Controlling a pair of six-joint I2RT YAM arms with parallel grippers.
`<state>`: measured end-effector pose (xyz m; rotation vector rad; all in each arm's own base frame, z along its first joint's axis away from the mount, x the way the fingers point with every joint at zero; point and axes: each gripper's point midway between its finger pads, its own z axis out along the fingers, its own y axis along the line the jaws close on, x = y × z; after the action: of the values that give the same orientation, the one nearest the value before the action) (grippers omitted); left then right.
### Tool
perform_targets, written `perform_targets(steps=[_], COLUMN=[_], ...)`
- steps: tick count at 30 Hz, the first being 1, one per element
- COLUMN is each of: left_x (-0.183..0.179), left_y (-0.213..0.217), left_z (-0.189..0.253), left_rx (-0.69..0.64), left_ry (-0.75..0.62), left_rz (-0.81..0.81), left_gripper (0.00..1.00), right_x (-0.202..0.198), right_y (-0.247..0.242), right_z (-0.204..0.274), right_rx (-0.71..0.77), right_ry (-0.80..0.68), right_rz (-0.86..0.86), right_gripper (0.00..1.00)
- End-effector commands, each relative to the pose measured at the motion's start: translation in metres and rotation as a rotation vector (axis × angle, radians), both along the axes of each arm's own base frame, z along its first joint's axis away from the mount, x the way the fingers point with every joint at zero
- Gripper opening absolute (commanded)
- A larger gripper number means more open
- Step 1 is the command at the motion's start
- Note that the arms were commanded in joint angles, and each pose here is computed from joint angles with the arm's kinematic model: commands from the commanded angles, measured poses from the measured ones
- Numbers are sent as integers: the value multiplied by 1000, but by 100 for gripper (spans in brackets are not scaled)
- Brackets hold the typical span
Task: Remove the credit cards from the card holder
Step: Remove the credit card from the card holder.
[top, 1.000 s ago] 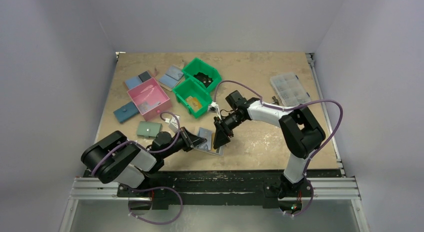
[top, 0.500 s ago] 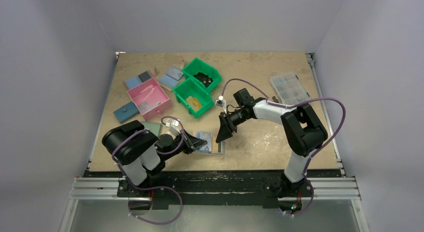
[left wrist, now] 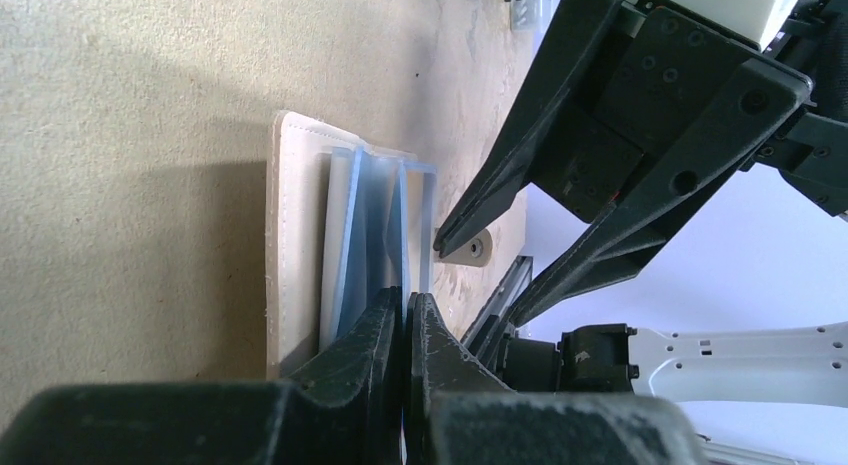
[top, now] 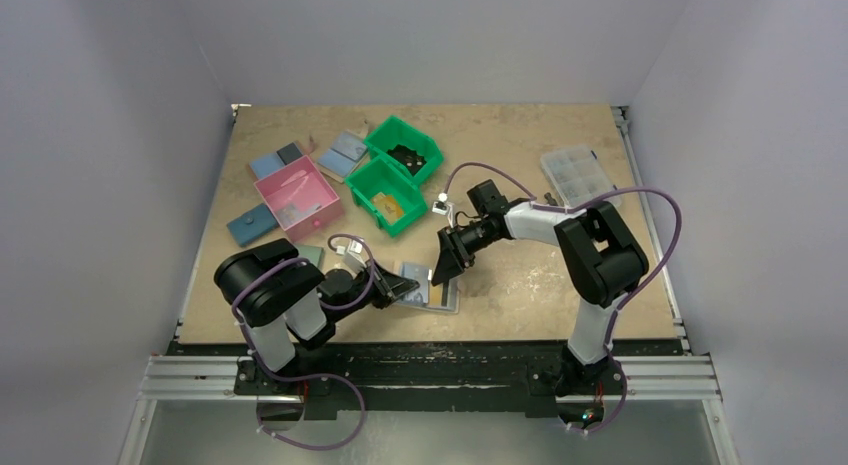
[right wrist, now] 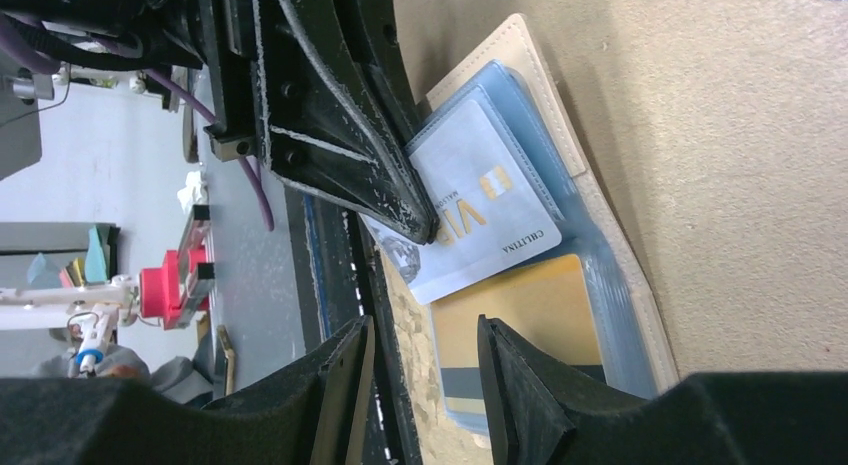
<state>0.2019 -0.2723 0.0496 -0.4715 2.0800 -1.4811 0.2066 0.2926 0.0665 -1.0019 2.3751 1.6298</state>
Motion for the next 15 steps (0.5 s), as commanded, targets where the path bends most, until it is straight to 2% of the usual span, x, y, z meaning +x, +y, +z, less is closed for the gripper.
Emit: perform_targets(steps=[1, 15], left_x=[15, 19], left_y=[-10, -17], left_z=[95, 119], left_rx=[-266, -317], left_ry=[-275, -333], left_rz=[29, 39], left_gripper=[0, 0], right_x=[2, -1], right_y=[2, 6], right_z=[2, 8], right_rx=[14, 27], right_ry=[24, 113], right_rz=[-14, -35], right_gripper=[50, 49])
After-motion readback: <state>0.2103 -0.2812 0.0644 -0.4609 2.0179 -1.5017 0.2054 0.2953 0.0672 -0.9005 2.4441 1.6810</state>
